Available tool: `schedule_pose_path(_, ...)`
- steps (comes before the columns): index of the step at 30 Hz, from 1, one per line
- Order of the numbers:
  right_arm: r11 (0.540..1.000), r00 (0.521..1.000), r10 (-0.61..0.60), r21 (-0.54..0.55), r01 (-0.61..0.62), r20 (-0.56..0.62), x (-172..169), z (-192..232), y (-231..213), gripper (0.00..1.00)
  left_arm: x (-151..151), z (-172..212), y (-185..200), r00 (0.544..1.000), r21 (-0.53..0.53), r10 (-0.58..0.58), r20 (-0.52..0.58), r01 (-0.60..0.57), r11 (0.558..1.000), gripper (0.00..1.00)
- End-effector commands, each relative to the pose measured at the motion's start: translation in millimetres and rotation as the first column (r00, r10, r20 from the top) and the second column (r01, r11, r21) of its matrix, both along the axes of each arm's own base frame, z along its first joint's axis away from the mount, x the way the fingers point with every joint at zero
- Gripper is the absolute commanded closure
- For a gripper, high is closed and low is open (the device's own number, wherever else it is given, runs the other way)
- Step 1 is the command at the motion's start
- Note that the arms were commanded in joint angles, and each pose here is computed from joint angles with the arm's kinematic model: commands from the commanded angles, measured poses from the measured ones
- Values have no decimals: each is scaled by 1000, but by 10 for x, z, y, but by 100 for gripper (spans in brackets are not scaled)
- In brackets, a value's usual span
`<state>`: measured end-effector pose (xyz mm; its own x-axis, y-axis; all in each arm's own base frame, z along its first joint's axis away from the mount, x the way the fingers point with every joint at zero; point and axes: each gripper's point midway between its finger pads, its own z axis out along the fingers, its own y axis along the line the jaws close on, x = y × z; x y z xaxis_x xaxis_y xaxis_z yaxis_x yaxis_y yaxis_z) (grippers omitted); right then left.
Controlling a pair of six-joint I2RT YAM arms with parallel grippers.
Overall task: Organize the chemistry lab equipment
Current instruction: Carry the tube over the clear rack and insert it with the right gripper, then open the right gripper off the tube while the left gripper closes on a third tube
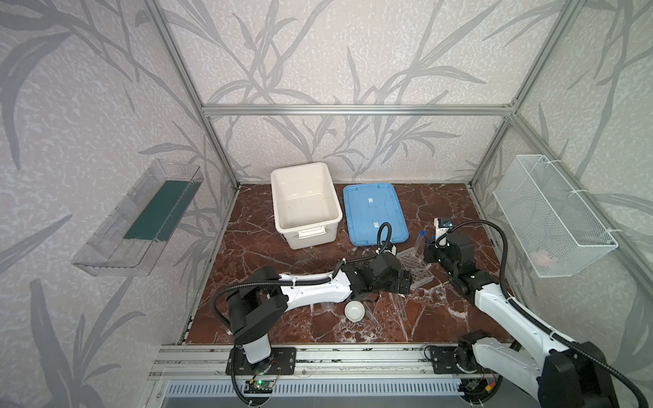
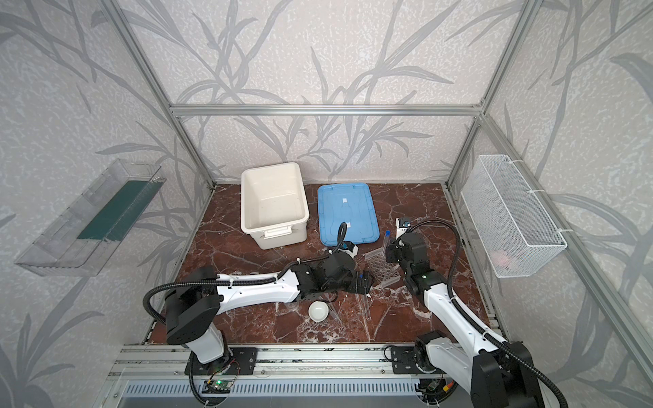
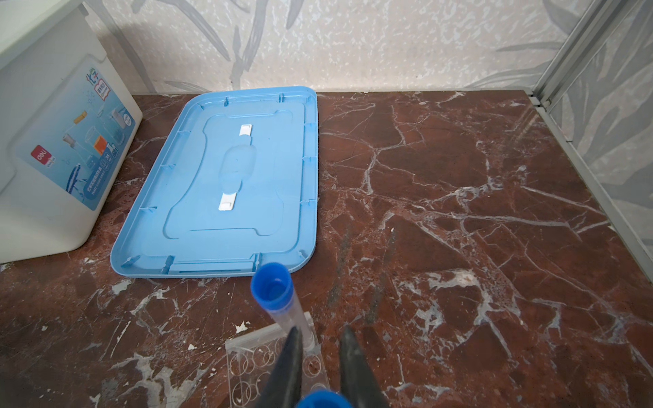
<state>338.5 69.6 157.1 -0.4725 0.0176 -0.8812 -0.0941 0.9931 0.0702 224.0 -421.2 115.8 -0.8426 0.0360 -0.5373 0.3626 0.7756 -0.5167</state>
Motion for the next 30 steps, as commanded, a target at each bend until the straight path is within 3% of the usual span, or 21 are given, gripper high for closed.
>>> schedule_pose_path(1,999,999,18,-35,-16,43,84,116,35,81,68,67,-3,999,-7,28,15,-28,1000,1)
schedule_pose_path(14,1000,999,26,-19,-25,41,-23,-60,33,79,57,5,13,999,-17,34,5,-34,999,1)
schedule_pose_path(21,1000,1000,-16,14,16,0,-86,-23,-13,47,54,-6,95,999,25,54,7,-54,998,1)
schedule_pose_path(27,983,988,-154,97,153,4,-329,231,-237,16,-67,-58,174,999,130,33,-24,-30,991,4)
schedule_pose_path(30,971,979,-200,129,203,-32,-488,333,-322,6,-142,-126,186,999,164,20,-43,-12,986,6)
